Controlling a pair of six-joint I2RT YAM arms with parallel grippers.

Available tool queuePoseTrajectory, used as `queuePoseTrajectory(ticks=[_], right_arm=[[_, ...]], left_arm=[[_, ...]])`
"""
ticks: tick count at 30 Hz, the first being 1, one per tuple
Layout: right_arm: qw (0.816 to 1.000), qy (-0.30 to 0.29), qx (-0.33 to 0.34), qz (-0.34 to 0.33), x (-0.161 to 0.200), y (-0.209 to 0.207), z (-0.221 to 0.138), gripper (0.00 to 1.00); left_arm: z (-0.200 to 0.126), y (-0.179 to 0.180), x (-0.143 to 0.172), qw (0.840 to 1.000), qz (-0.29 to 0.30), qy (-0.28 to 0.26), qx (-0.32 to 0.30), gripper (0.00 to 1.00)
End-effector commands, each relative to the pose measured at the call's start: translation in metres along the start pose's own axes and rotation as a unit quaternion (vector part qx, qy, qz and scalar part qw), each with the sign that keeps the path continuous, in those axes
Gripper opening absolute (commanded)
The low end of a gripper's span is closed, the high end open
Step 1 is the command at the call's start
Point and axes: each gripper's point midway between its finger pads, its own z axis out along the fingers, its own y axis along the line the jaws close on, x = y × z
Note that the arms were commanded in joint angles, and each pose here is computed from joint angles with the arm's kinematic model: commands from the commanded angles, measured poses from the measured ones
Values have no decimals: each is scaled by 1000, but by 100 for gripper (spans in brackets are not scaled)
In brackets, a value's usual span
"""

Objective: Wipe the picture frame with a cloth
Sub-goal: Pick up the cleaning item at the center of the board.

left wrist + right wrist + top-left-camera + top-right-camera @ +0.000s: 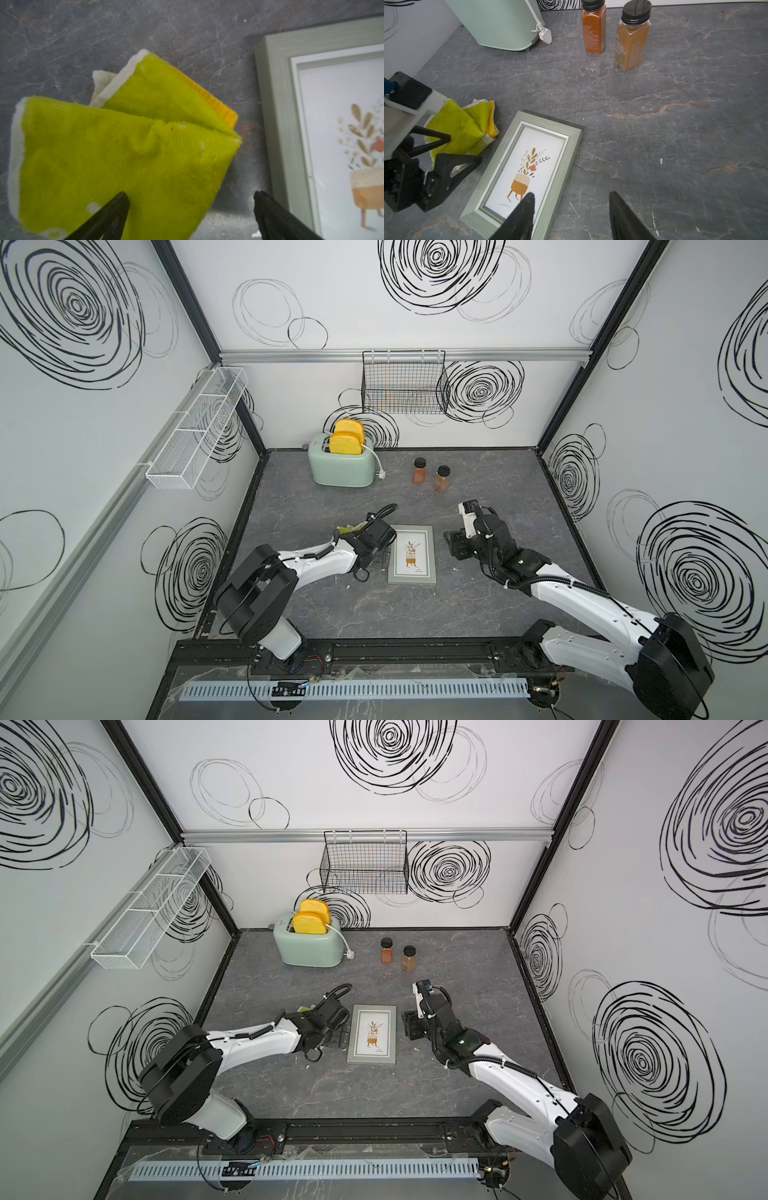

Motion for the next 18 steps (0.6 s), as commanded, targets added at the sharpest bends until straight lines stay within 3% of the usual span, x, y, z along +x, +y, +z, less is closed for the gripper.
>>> queuePoseTrajectory(ticks=[1,9,18], right_arm=[[1000,-24,-4,14,-9,-1,-6,59],[998,-60,3,26,-14,-14,-20,60],[997,-75,3,30,-13,-23,-27,61]], left_arm=[[13,2,3,1000,-23,6,-5,98],[34,2,27,998,-45,53,9,99],[44,3,43,990,-101,86,54,64]])
